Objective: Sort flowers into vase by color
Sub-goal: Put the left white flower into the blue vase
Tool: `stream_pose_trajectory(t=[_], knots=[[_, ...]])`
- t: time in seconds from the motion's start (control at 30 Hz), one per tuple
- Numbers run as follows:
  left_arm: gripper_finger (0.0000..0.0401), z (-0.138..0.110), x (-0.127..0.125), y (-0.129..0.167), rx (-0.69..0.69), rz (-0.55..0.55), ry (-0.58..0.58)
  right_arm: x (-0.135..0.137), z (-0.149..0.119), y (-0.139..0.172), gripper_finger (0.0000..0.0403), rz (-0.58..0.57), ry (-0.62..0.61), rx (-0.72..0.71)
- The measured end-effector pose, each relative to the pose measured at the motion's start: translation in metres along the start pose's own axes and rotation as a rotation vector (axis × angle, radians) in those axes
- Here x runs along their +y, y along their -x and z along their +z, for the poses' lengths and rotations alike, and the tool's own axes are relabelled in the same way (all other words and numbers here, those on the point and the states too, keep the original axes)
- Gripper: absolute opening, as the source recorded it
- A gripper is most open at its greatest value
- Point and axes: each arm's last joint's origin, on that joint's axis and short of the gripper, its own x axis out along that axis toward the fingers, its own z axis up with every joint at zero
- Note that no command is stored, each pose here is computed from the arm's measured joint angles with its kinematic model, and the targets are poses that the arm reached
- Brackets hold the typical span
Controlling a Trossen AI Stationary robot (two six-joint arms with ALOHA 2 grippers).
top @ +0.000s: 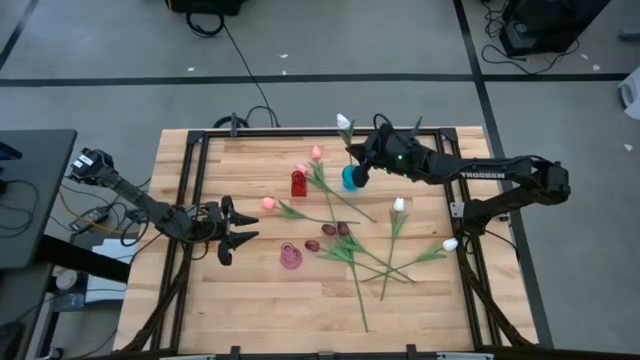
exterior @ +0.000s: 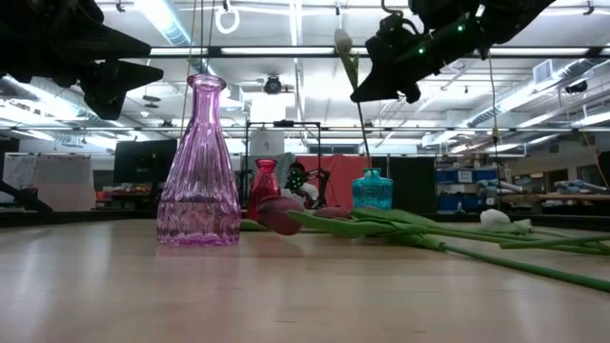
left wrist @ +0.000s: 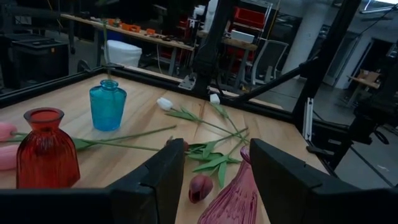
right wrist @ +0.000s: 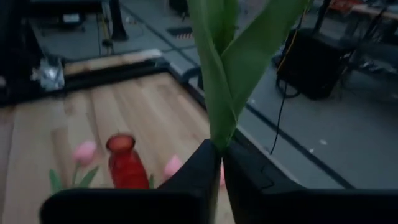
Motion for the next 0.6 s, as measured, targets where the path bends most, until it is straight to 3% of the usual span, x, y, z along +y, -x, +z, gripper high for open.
stream_pose_trajectory(t=[0.2, 0.37, 0.5, 0.6], knots=[[0.0188, 0.000, 0.000, 0.000, 0.002, 0.001, -0.005, 0.001, -0.006, 0.014, 0.0092, 0.011, -0.069, 0.119], [0.0188, 0.000, 0.000, 0.000, 0.002, 0.001, -0.007, 0.001, -0.022, 0.028, 0.0102, 0.007, -0.184, 0.318], [0.0188, 0.002, 0.000, 0.000, -0.016, 0.010, -0.032, 0.002, -0.048, 0.040, 0.0101, -0.040, -0.416, 0.624], [0.0188, 0.004, 0.000, 0.000, -0.039, 0.031, -0.059, 0.010, -0.069, 0.049, 0.0101, -0.143, -0.510, 0.867]])
